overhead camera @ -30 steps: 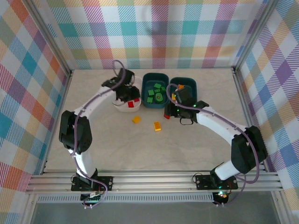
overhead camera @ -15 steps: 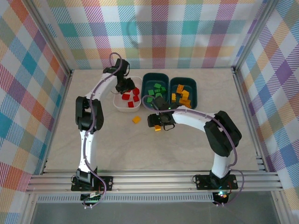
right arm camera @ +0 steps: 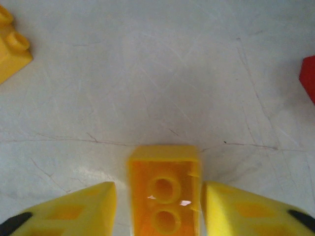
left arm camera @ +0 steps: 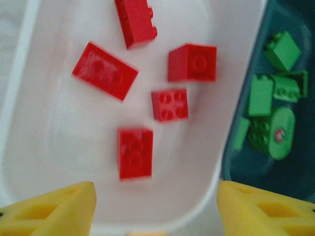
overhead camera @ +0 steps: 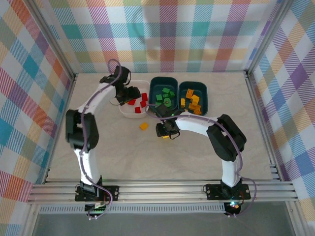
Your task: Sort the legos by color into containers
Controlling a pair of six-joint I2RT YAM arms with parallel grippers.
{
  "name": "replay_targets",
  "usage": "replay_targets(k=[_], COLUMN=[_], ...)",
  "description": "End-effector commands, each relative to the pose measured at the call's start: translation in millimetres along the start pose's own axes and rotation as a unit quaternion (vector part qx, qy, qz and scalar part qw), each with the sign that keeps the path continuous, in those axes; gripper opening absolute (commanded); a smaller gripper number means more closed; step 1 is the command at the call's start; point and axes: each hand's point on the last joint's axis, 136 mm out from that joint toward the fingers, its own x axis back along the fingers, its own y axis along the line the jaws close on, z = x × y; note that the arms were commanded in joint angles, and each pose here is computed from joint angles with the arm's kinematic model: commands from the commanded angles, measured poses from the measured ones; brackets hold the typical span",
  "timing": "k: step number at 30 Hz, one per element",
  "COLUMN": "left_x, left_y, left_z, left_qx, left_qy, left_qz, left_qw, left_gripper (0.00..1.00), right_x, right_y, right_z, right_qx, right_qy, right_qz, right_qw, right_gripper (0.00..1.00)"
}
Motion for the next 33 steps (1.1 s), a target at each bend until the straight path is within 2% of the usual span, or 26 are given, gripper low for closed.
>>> replay_targets(k=[1, 8, 13, 19, 24, 26, 28, 33], left_x=[21.7, 17.7, 11.2, -2.0, -19.8, -28.6, -36.6, -46.9], left_y=[-5.4, 32.5, 36.2, 26.4, 21.3, 22.1, 21.6, 17.5], left_z=[14.3, 79.6, 111.4, 129.3, 129.1, 127.9, 127.8, 126.4], left_qx=[0.008, 0.014, -0.031, -0.131, -0.163, -0.171, -0.181, -0.197], left_qy=[-0.029, -0.002, 0.018, 0.026, 0.025, 0.029, 0.034, 0.036], left_qz=[0.036, 0.017, -0.002, -0.076, -0.100, -0.107, -0.111, -0.104], left_qw=[0.999, 1.000, 0.999, 0.988, 0.981, 0.979, 0.977, 0.974], left_gripper=[0.66, 0.67, 0.66, 0.66, 0.63, 0.62, 0.62, 0.61], right_x=[3.4, 57.3, 93.8, 93.2, 64.2, 60.3, 64.8, 93.1], right_y=[-0.3, -6.8, -44.0, -123.4, -151.7, -160.7, -166.0, -160.6], right_z=[-3.6, -34.7, -74.0, -116.4, -136.4, -143.3, -150.0, -155.3], right_qx=[0.013, 0.030, 0.014, -0.068, -0.097, -0.108, -0.118, -0.122], right_qy=[-0.007, -0.092, -0.144, -0.147, -0.117, -0.118, -0.125, -0.156], right_qz=[0.018, 0.042, 0.067, 0.071, 0.064, 0.072, 0.070, 0.056], right_qw=[1.000, 0.994, 0.987, 0.984, 0.986, 0.985, 0.983, 0.979], right_gripper=[0.38, 0.32, 0.32, 0.33, 0.34, 0.39, 0.55, 0.62])
